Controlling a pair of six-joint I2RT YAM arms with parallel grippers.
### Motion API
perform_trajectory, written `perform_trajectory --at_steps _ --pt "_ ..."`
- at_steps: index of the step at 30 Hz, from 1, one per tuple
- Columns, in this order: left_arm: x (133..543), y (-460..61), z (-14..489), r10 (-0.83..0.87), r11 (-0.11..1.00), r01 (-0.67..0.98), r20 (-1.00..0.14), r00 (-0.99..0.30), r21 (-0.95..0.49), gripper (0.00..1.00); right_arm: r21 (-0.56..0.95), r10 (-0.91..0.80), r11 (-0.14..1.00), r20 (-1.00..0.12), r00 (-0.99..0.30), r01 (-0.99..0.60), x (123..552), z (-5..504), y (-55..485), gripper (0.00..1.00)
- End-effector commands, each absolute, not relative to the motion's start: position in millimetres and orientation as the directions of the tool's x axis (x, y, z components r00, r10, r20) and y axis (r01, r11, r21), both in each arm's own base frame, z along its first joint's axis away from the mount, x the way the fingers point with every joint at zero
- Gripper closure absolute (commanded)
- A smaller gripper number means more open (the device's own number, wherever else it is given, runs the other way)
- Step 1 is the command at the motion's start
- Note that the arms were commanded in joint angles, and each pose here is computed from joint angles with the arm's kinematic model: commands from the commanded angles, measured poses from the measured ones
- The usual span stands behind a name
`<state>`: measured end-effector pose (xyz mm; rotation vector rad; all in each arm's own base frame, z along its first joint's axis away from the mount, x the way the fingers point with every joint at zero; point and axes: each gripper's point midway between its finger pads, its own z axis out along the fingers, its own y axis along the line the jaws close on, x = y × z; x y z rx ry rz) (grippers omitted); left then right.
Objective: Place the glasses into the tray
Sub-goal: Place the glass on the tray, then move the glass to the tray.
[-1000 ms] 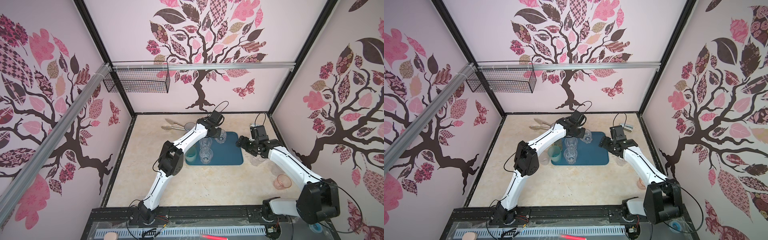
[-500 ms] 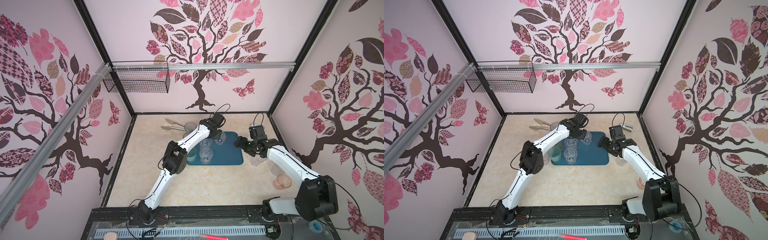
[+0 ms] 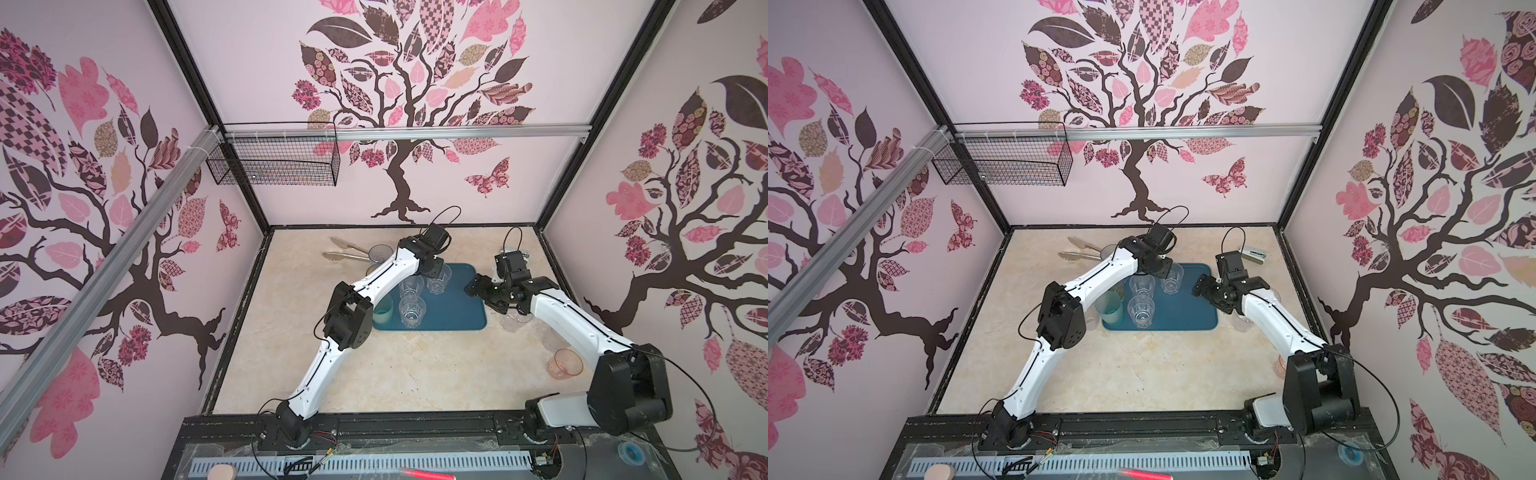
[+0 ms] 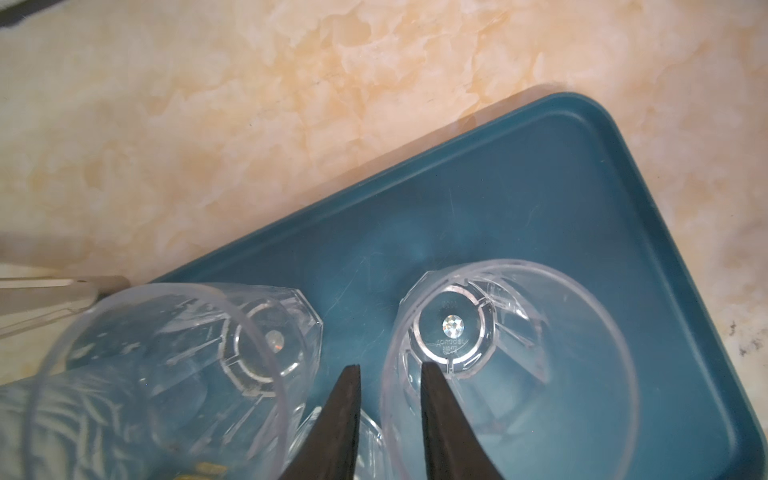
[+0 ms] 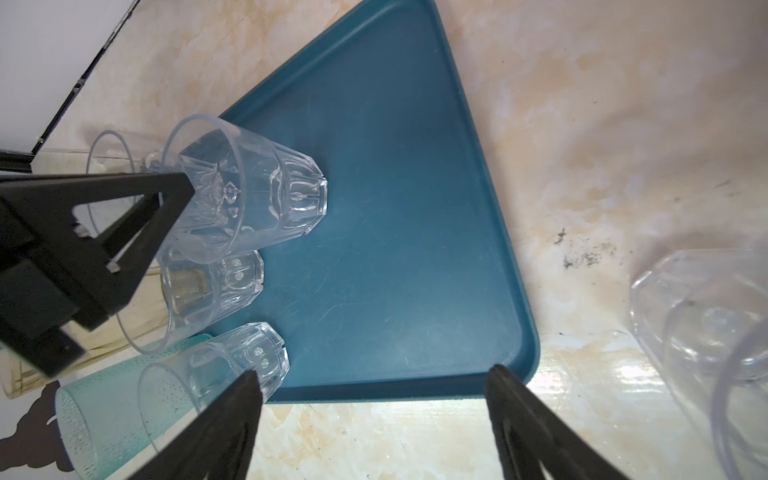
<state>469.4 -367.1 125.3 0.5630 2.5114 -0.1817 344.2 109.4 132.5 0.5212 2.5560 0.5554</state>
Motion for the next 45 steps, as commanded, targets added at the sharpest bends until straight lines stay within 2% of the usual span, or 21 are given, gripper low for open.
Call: perform_trajectory --at_steps 1,7,12,17,26,35,45 --pt "463.4 -362.8 210.0 0.325 0.891 0.454 -0.678 -0.659 -0.015 0.68 0.479 0.429 0.846 -0.349 -0.833 0.235 342.9 127.0 126.0 0.15" --pt "443.6 -317.8 267.2 0.301 0.911 0.409 -0.769 -0.564 0.057 0.66 0.508 0.411 0.837 -0.333 -0.848 0.206 348.0 117.1 155.2 0.22" --pt "427.1 -249.1 279.6 0.248 0.947 0.309 -0.799 -0.548 0.083 0.61 0.534 0.408 0.822 -0.311 -0.859 0.197 361.4 104.6 171.9 0.29" --pt "408.4 -168.7 282.0 0.128 0.987 0.155 -0.817 -0.562 0.049 0.56 0.53 0.394 0.827 -0.304 -0.867 0.189 377.1 92.3 182.4 0.35" --pt "368.5 -85.9 259.6 0.065 0.996 -0.016 -0.821 -0.567 0.09 0.42 0.487 0.367 0.854 -0.309 -0.878 0.185 408.8 70.0 194.3 0.39" --pt "341.5 -64.5 228.7 -0.017 0.996 -0.078 -0.783 -0.621 0.039 0.39 0.45 0.34 0.876 -0.321 -0.884 0.174 432.6 61.1 199.5 0.4" --pt "345.5 -73.5 225.5 -0.042 0.998 -0.063 -0.77 -0.637 -0.003 0.4 0.46 0.34 0.872 -0.322 -0.884 0.168 446.6 54.7 207.2 0.41"
